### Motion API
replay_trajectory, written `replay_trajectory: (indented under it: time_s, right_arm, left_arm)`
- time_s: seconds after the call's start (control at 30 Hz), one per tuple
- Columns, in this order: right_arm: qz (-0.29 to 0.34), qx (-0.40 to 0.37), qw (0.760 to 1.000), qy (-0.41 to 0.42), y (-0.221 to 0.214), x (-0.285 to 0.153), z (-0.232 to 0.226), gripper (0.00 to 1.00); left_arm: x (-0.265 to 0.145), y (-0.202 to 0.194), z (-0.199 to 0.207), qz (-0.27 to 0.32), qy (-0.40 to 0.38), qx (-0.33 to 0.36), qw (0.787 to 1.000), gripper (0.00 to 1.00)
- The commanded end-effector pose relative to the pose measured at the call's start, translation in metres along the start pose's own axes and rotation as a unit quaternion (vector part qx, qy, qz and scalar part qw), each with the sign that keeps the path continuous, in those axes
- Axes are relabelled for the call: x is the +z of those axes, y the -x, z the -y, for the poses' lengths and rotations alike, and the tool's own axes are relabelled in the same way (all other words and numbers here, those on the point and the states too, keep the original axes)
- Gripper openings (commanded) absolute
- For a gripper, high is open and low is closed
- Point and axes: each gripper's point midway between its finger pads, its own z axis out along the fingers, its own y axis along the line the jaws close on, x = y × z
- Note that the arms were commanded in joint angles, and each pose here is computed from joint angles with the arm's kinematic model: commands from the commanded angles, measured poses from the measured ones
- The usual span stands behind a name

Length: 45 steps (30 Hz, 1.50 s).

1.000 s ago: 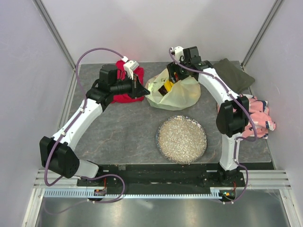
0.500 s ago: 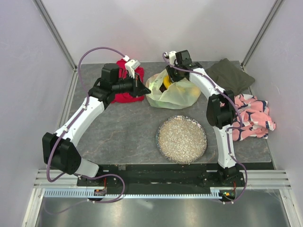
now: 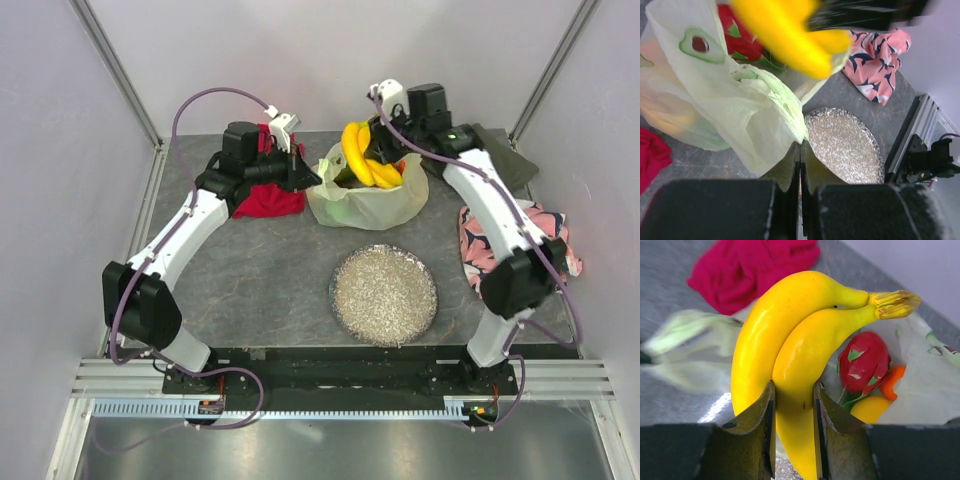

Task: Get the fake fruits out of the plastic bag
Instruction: Take out the fake fruit from the plastic bag, then place the fake fruit on the plate.

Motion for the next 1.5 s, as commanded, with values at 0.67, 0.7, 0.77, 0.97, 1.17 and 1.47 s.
replay_trajectory:
  time_s: [0.67, 0.7, 0.77, 0.97, 1.17, 1.47]
  right_arm:
    - [-0.104, -0.088, 0.957, 0.258, -0.119, -0.125, -0.176, 0.14]
    - [-0.118, -0.051, 0.962, 0.239, -0.126, -0.118, -0.174, 0.13]
    - [-0.137, -0.009, 0.966, 0.22, -0.136, -0.11, -0.177, 0.15]
    - [-0.191, 0.134, 0.964, 0.127, -0.174, -0.078, -0.175, 0.19]
    - [-0.217, 0.2, 0.952, 0.083, -0.193, -0.045, -0.18, 0.12]
    - [-0.259, 0.199, 0.944, 0.04, -0.238, -0.024, -0.184, 0.44]
  left_arm:
    - [0.007, 0.085, -0.023, 0.079, 0.049, 0.045, 0.995, 0.02]
    - [0.005, 0.085, -0.021, 0.079, 0.048, 0.045, 0.995, 0.02]
    - [0.002, 0.085, -0.022, 0.08, 0.051, 0.041, 0.995, 0.02]
    - [-0.006, 0.087, -0.017, 0.089, 0.055, 0.019, 0.994, 0.02]
    - [-0.01, 0.089, -0.016, 0.094, 0.06, 0.029, 0.993, 0.02]
    - [-0.013, 0.086, -0.012, 0.096, 0.056, 0.021, 0.994, 0.02]
